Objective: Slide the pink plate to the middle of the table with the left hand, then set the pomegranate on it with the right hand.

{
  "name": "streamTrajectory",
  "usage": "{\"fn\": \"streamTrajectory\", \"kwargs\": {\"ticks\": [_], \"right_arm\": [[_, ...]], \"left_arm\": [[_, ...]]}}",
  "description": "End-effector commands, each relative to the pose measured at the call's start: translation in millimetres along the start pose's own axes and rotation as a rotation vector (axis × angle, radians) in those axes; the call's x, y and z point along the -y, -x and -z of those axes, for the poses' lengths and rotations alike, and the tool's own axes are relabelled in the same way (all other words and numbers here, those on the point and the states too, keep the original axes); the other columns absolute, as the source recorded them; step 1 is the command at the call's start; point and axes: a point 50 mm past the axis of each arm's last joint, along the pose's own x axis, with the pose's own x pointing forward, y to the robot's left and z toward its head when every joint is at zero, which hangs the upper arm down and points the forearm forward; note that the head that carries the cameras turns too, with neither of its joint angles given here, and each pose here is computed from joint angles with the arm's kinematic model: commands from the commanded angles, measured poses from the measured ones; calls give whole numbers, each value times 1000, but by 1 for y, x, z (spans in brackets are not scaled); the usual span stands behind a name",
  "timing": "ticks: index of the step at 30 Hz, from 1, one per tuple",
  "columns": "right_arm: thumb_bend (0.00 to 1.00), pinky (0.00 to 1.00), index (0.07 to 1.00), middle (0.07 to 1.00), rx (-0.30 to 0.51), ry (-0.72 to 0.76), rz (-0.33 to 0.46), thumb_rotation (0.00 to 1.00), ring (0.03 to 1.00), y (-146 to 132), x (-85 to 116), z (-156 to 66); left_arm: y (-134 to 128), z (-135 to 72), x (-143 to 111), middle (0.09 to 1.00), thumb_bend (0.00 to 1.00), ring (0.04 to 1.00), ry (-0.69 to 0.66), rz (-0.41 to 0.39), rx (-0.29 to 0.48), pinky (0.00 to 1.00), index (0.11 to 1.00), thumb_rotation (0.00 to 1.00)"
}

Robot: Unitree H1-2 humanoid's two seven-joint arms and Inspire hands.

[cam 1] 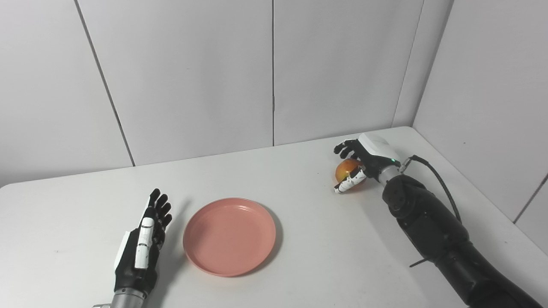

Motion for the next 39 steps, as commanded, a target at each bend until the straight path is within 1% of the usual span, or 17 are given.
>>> {"fn": "streamTrajectory", "kwargs": {"ticks": [1,2,4,5,6,7,8,9,11,12,14,22,26,29,33,37,39], "right_arm": [[785,490,666,666,-15,23,64,2,574,-7,27,-1],[775,485,665,664,-16,27,71,1,568,-7,27,0],[743,447,652,629,-13,33,84,0,521,-7,25,1],[613,426,642,577,-12,35,90,0,463,-7,25,1],[569,419,638,560,-12,37,94,0,443,-7,25,1],[547,424,634,550,-10,36,101,0,434,-7,24,1],[524,413,586,521,-7,36,108,0,412,-7,24,1],[514,380,562,498,2,37,123,0,398,-6,23,1],[511,349,550,487,18,37,148,0,391,-5,22,0],[511,341,547,484,42,30,174,0,389,-4,22,-1],[510,271,538,455,73,7,210,0,369,-3,23,-3],[510,232,536,447,170,-60,294,0,359,0,32,-17],[509,221,540,446,193,-69,313,0,353,2,36,-25],[510,221,536,440,246,-90,334,0,360,6,41,-39],[511,253,535,451,318,-119,356,0,367,12,46,-58],[511,273,535,466,375,-133,352,0,373,16,46,-77],[510,252,535,458,409,-125,351,0,367,17,44,-85]], "left_arm": [[6,4,1,1000,495,1000,9,0,-7,1000,1000,1000],[6,4,1,1000,494,1000,9,1,-8,1000,1000,1000],[6,3,1,1000,494,1000,10,3,-9,1000,1000,1000],[7,3,1,1000,496,1000,10,3,-10,1000,1000,1000],[7,3,1,1000,497,1000,11,3,-10,1000,1000,1000],[7,3,1,1000,497,1000,8,4,-10,1000,1000,1000],[7,3,1,1000,494,1000,5,5,-9,1000,1000,1000],[7,3,1,1000,490,1000,2,5,-8,1000,1000,1000],[7,3,1,1000,487,1000,1,5,-6,1000,1000,1000],[6,3,2,1000,486,1000,6,5,-7,1000,1000,1000],[6,3,2,1000,491,1000,15,4,-8,1000,1000,1000],[5,4,6,1000,488,1000,25,2,-9,1000,1000,1000],[5,5,7,1000,495,1000,18,0,-11,1000,1000,1000],[4,5,8,1000,495,1000,17,1,-10,1000,1000,1000],[4,6,10,1000,500,1000,12,-1,-12,1000,1000,1000],[3,7,11,1000,502,1000,10,-4,-12,1000,1000,1000],[3,7,12,1000,498,1000,12,2,-14,1000,1000,1000]]}}
